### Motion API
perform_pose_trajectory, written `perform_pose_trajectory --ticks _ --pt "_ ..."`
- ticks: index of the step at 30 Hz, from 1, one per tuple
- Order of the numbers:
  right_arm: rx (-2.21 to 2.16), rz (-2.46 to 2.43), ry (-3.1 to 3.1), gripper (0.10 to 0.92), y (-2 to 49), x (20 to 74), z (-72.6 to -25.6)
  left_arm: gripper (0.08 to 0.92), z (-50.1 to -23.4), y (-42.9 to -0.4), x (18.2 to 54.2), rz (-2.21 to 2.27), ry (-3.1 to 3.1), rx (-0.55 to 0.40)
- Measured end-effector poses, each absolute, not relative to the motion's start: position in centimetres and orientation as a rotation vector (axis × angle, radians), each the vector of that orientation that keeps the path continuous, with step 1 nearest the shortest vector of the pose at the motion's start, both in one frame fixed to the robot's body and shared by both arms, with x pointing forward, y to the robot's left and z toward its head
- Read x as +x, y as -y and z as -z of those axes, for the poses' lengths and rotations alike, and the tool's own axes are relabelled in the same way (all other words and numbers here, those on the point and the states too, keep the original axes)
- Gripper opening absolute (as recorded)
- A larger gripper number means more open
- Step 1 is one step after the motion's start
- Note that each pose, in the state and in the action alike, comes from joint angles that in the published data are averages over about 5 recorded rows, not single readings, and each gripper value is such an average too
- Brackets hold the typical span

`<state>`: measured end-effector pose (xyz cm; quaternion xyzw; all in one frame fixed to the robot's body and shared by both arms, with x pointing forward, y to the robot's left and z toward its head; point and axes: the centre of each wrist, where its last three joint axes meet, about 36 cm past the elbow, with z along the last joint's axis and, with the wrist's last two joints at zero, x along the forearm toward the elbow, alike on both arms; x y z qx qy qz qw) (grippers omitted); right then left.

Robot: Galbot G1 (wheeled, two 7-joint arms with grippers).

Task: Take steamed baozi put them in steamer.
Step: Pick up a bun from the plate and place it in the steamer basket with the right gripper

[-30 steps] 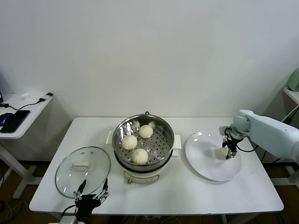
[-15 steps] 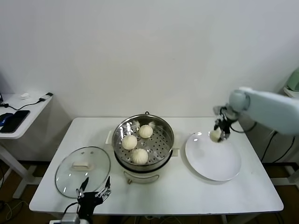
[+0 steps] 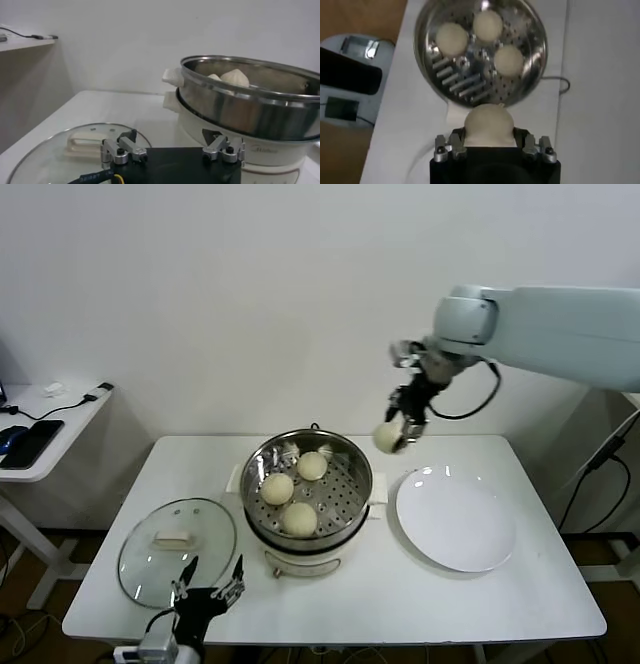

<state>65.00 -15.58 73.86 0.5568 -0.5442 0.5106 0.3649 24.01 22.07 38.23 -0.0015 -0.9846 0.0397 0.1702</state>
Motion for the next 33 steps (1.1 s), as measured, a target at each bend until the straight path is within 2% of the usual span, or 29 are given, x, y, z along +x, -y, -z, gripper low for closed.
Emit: perform_pose_trajectory --ticks 10,20,28,33 --pt "1.410 -1.313 1.355 0.645 9.2 64.5 -68.2 0.823 -38.0 -22.0 24.4 -0.129 2.795 -0.006" --pt "1.372 -1.325 1.321 0.645 7.4 64.6 -62.7 0.823 -37.9 -22.1 24.4 -0.128 2.792 -0.009" --pt "1.356 -1.351 1.303 0.647 6.7 64.3 -60.2 0.823 -37.7 -21.7 24.1 -0.138 2.786 -0.023" --pt "1.355 -1.357 1.310 0.741 6.6 64.2 -59.6 0.823 -37.7 -21.6 23.9 -0.140 2.785 -0.022"
